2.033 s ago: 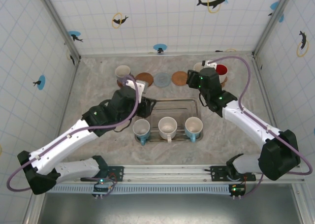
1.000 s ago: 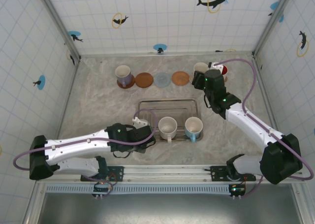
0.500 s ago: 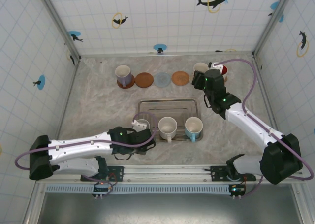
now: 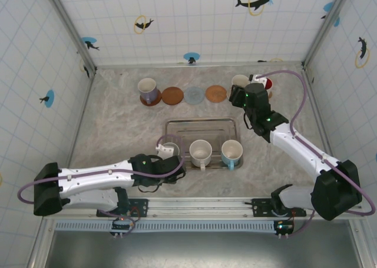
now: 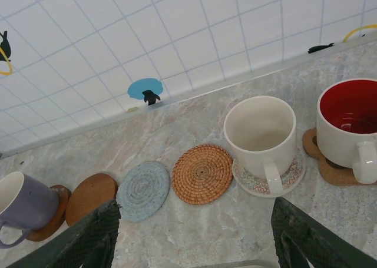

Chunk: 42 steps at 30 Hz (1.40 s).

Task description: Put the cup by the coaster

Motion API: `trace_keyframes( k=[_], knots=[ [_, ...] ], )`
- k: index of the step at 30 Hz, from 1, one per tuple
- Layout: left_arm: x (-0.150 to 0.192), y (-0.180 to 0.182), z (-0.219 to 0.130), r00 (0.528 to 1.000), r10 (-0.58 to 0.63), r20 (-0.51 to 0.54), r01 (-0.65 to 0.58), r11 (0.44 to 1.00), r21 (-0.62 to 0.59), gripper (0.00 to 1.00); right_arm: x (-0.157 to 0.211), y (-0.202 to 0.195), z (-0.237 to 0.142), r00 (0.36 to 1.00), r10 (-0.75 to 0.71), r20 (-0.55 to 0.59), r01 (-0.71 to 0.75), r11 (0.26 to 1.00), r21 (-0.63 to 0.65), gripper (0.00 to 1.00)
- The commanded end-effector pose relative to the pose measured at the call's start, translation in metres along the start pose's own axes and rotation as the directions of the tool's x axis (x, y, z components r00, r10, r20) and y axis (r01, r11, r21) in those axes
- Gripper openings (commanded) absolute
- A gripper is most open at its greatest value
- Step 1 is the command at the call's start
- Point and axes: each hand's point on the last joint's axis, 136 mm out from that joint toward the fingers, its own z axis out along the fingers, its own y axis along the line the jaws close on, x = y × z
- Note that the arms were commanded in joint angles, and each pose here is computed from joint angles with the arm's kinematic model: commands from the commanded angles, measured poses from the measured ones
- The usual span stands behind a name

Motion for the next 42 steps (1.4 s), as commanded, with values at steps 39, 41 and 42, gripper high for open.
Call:
trace_keyframes(
  k=[39, 41, 42],
  knots=[
    [-0.006, 0.007, 0.028, 0.994, -0.076, 0.081, 0.082, 0.994, -0.070, 0.30, 0.001, -0.001, 0.005, 1.000, 0.018, 0.008, -0.018, 1.000, -0.007, 0.70],
    [-0.005, 0.009, 0.029, 0.994, -0.081, 0.080, 0.087, 0.993, -0.074, 0.28, 0.001, -0.001, 0.004, 1.000, 0.018, 0.008, -0.018, 1.000, -0.008, 0.70],
    [-0.005, 0.010, 0.029, 0.993, -0.082, 0.079, 0.088, 0.993, -0.075, 0.26, 0.001, -0.002, 0.004, 1.000, 0.018, 0.009, -0.018, 1.000, -0.007, 0.70]
  ],
)
